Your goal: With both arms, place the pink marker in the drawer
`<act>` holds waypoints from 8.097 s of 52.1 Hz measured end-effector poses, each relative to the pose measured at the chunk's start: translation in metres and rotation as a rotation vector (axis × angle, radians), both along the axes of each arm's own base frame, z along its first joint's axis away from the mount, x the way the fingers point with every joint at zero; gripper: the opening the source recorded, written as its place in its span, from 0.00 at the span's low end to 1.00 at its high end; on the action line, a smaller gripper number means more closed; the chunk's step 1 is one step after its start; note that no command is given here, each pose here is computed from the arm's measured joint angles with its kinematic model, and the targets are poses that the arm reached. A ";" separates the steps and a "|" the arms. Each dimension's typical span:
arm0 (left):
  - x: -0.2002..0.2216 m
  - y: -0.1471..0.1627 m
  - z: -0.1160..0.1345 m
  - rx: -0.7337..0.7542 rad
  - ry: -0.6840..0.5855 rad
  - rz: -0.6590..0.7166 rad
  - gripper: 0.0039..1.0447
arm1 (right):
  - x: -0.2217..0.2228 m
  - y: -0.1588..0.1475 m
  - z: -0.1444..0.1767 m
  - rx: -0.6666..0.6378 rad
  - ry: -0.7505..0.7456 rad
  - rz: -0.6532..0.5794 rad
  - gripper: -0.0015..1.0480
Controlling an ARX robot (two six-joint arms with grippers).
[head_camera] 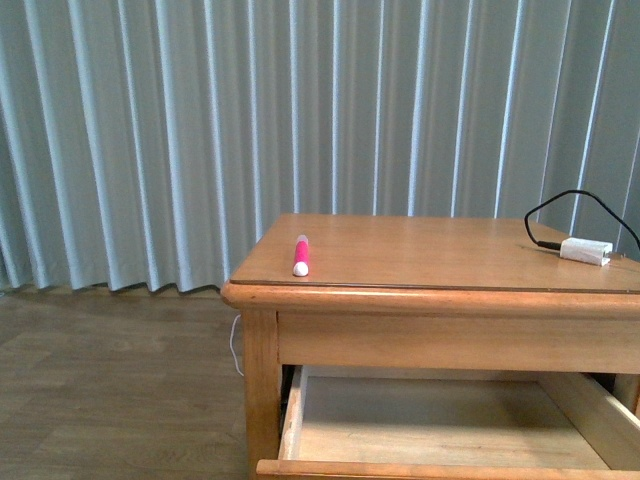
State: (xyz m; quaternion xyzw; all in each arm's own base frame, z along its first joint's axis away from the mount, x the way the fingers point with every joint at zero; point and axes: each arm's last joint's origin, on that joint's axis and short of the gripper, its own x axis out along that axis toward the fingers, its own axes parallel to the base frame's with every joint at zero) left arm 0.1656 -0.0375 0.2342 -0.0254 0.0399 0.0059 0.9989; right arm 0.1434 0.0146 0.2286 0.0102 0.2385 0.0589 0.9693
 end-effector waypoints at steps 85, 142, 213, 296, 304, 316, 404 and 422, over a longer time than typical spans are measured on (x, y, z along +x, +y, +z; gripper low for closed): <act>0.277 -0.149 0.016 0.231 0.313 -0.159 0.69 | 0.000 0.000 0.000 0.000 0.000 0.000 0.91; 0.174 -0.137 0.019 0.401 0.032 -0.768 0.14 | 0.000 0.000 0.000 0.000 0.000 0.000 0.91; 0.087 -0.045 0.053 0.098 -0.054 -0.292 0.94 | 0.000 0.000 0.000 0.000 -0.001 0.000 0.91; -0.055 0.037 -0.055 0.043 -0.080 -0.014 0.04 | 0.000 0.000 0.000 0.000 -0.001 0.000 0.91; -0.057 0.037 -0.058 0.043 -0.081 -0.014 0.04 | 0.000 0.000 0.000 0.000 -0.001 0.000 0.91; -0.069 0.037 -0.063 0.046 -0.101 -0.013 0.04 | 0.000 0.000 0.000 0.001 -0.001 0.000 0.91; -0.069 0.037 -0.063 0.047 -0.100 -0.013 0.94 | 0.246 0.020 -0.153 -0.082 -0.083 -0.112 0.91; -0.069 0.037 -0.063 0.047 -0.100 -0.013 0.94 | 0.260 0.025 -0.162 -0.068 -0.067 -0.120 0.91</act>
